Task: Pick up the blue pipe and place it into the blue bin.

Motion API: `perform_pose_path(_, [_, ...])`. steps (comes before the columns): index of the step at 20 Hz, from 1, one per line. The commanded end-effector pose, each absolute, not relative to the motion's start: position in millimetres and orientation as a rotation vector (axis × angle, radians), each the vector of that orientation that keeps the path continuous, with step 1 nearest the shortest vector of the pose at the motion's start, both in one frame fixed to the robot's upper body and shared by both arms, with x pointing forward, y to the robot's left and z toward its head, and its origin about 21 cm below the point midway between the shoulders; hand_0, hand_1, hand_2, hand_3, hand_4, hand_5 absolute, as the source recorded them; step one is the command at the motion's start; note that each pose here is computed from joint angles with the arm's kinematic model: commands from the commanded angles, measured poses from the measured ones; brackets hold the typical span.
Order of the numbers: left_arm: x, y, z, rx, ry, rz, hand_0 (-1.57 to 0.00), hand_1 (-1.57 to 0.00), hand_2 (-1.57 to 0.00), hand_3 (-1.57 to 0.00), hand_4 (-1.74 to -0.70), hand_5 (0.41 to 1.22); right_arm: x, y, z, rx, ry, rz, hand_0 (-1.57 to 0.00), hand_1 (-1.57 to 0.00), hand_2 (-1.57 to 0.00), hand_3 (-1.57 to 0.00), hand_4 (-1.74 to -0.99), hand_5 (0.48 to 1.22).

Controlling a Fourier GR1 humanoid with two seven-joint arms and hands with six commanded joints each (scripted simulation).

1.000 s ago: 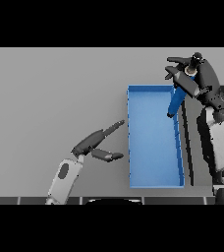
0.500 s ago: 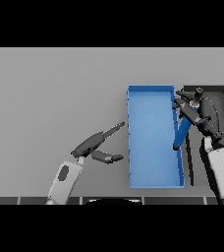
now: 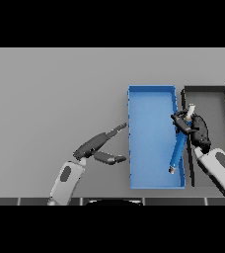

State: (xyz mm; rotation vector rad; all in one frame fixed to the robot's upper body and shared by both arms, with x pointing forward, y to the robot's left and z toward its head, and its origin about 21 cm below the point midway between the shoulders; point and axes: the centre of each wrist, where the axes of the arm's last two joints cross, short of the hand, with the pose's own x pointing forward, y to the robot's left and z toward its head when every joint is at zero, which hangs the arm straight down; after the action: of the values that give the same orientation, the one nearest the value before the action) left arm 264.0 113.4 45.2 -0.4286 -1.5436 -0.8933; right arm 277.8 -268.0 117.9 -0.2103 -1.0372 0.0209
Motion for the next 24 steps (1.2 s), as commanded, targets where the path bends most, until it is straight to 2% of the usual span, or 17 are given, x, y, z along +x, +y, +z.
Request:
perform_pose_path(1, [265.9, 117.9, 46.6, -0.421, -1.552, -0.891, 0.0, 0.0, 0.0, 0.0, -0.88, 0.422, 279.3, -267.7, 116.7, -0.224, -1.015, 0.032, -0.94, -0.85, -0.86, -0.5, -1.503, 1.221])
perform_pose_path(3, [263.2, 117.7, 46.8, -0.429, -1.554, -0.885, 0.0, 0.0, 0.0, 0.0, -0.88, 0.427, 281.0, -266.7, 113.8, -0.228, -0.979, 0.1, -0.6, -0.55, -0.55, -0.32, -1.337, 1.221])
perform_pose_path(4, [259.9, 115.0, 44.0, -0.439, -1.548, -0.884, 0.0, 0.0, 0.0, 0.0, -0.88, 0.428, 282.0, -262.0, 114.9, -0.237, -0.983, 0.174, -0.48, -0.44, -0.44, -0.26, -1.275, 1.186])
perform_pose_path(6, [261.2, 118.0, 48.9, -0.432, -1.556, -0.876, 0.0, 0.0, 0.0, 0.0, -0.88, 0.429, 285.1, -262.6, 118.2, -0.271, -0.958, 0.283, -0.31, -0.28, -0.28, -0.16, -1.175, 1.084])
perform_pose_path(8, [262.2, 116.3, 46.7, -0.426, -1.535, -0.877, 0.0, 0.0, 0.0, 0.0, -0.89, 0.428, 283.8, -259.3, 116.8, -0.281, -0.955, 0.379, -0.2, -0.18, -0.18, -0.1, -1.11, 0.979])
perform_pose_path(9, [262.0, 116.0, 46.6, -0.428, -1.542, -0.875, 0.0, 0.0, 0.0, 0.0, -0.89, 0.428, 284.4, -260.2, 114.4, -0.285, -0.919, 0.382, -0.16, -0.14, -0.14, -0.08, -1.083, 0.934])
perform_pose_path(17, [262.3, 118.8, 46.8, -0.421, -1.547, -0.878, 0.0, 0.0, 0.0, 0.0, -0.89, 0.429, 279.2, -262.6, 104.0, -0.328, -0.826, 0.452, -0.03, -0.02, -0.02, -0.01, -1.036, 0.713])
perform_pose_path(20, [263.9, 117.6, 46.3, -0.417, -1.547, -0.88, 0.0, 0.0, 0.0, 0.0, -0.89, 0.431, 281.7, -263.6, 104.1, -0.344, -0.814, 0.469, -0.01, -0.01, -0.01, -0.01, -1.022, 0.672])
perform_pose_path(24, [261.3, 117.2, 46.1, -0.416, -1.549, -0.884, 0.0, 0.0, 0.0, 0.0, -0.88, 0.431, 282.5, -258.3, 106.2, -0.329, -0.809, 0.479, -0.01, -0.01, -0.01, 0.0, -1.022, 0.658])
